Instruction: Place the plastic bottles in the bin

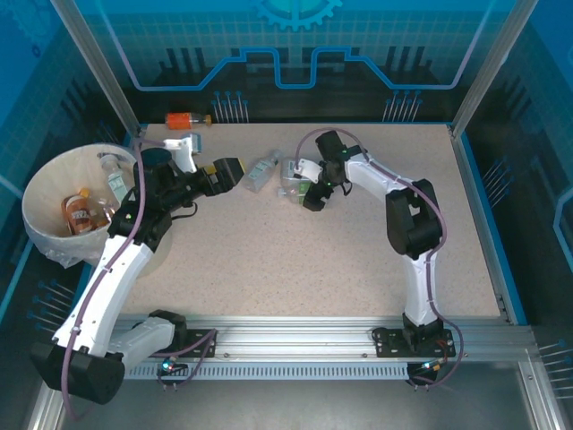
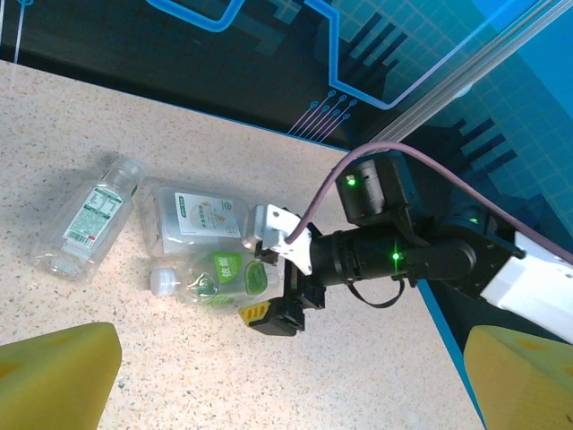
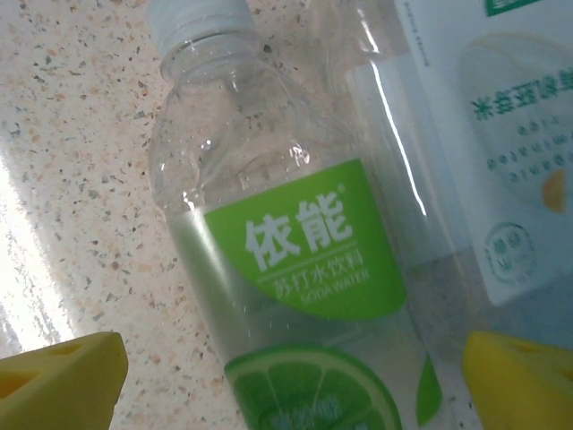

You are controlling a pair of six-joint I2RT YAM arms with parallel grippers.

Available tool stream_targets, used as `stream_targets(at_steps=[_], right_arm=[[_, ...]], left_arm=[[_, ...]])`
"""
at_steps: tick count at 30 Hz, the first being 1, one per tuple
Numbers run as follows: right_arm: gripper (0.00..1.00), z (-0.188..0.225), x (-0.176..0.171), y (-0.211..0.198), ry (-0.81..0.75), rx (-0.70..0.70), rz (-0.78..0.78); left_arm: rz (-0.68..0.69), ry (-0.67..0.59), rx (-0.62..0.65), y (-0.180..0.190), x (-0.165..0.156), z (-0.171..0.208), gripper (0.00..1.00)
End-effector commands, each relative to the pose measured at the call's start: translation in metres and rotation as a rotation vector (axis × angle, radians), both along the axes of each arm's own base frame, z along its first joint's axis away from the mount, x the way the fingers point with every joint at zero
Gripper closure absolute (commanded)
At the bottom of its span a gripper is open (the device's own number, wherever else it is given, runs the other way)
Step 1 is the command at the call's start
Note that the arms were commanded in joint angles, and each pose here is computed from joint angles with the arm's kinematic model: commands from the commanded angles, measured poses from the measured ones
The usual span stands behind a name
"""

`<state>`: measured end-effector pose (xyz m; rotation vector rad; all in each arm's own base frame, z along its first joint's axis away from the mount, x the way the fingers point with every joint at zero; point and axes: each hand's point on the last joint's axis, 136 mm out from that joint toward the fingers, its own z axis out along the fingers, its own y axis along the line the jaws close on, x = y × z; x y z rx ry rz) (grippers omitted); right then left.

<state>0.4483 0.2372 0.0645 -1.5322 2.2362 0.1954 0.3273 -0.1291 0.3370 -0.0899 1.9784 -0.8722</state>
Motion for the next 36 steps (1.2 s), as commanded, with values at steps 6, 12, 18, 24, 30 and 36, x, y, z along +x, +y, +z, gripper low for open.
stream_targets(at_steps=[6,12,18,24,30,36], right_arm=[[0.05,-0.016,-0.030,0.013,0.076,-0.085,0.147],[0.07,-0.010,-0.042,0.014,0.091,-0.087,0.170],[0.08,-0.028,-0.035,0.000,0.042,-0.181,0.142],[0.10,-0.034,-0.034,0.003,0.060,-0.159,0.099],[0.35,-0.040,-0.029,0.004,0.052,-0.145,0.049],[0.50,-0.031,-0.033,0.005,0.044,-0.130,0.031]], left_arm=[[0.017,0.010,0.037,0.004,-0.001,-0.005,0.01],[0.021,-0.002,0.050,0.006,-0.003,-0.004,0.01],[0.025,-0.002,0.058,0.006,-0.001,-0.006,0.01],[0.034,0.000,0.046,0.007,0.000,-0.006,0.01],[0.043,0.008,0.054,0.008,0.000,-0.012,0.01],[0.066,0.052,0.042,0.010,0.002,-0.020,0.01]])
